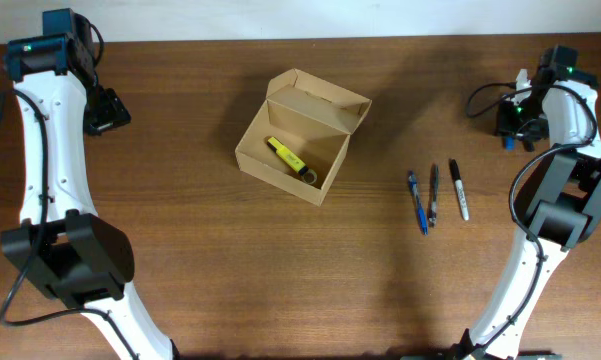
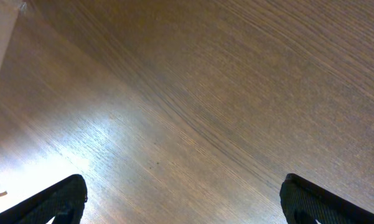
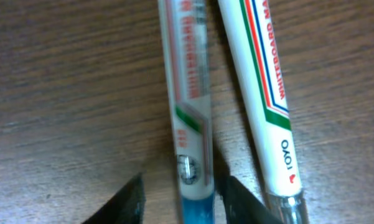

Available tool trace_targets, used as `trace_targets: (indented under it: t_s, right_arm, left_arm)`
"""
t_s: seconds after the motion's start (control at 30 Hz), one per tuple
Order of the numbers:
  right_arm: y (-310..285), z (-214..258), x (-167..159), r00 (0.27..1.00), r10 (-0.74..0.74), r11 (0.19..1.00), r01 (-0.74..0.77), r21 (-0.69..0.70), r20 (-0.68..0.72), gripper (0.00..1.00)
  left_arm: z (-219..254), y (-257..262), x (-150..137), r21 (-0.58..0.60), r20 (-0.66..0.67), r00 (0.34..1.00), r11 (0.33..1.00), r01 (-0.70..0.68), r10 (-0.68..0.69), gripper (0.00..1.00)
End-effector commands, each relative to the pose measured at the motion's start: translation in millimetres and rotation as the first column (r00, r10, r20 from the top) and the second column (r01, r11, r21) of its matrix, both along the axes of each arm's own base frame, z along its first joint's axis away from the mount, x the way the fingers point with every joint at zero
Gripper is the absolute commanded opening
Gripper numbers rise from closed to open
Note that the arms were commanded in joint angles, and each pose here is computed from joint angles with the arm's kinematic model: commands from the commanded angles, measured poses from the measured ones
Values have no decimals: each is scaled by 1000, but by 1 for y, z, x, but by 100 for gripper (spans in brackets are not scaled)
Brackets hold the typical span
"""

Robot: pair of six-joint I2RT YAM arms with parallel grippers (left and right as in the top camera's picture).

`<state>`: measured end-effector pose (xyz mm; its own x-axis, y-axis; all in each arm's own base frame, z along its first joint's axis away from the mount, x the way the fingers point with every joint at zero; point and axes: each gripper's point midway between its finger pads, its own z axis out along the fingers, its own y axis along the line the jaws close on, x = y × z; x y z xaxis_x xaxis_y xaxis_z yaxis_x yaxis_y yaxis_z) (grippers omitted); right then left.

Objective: Pack container
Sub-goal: 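Carry the blue marker left and lower it into the box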

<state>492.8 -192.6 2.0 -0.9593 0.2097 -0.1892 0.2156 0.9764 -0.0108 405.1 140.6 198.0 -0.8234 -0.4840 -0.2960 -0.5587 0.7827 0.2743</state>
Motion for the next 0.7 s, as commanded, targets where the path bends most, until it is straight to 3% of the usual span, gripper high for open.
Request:
trace_targets:
  t_s: [0.0, 0.07, 0.17, 0.4, 0.67]
  right_arm:
    - [2, -21, -8, 999, -16, 999, 17, 29, -45, 31]
    - [8, -20, -6, 999, -11, 998, 12, 54, -35, 15]
    - [16, -20, -5, 999, -30, 997, 32, 74, -37, 4]
    - [55, 14, 16, 999, 35, 987, -41, 158, 41, 4]
    - [114, 151, 55, 948, 158, 975, -194, 106, 275, 4]
  left_arm:
    - [-5, 4, -1, 5, -20, 1000, 1000, 2, -2, 100]
    - [-5, 4, -1, 5, -20, 1000, 1000, 2, -2, 100]
    - [-5, 4, -1, 5, -20, 1000, 1000, 2, -2, 100]
    - [-5, 4, -1, 5, -20, 1000, 1000, 2, -2, 100]
    - [-5, 4, -1, 5, -20, 1000, 1000, 2, -2, 100]
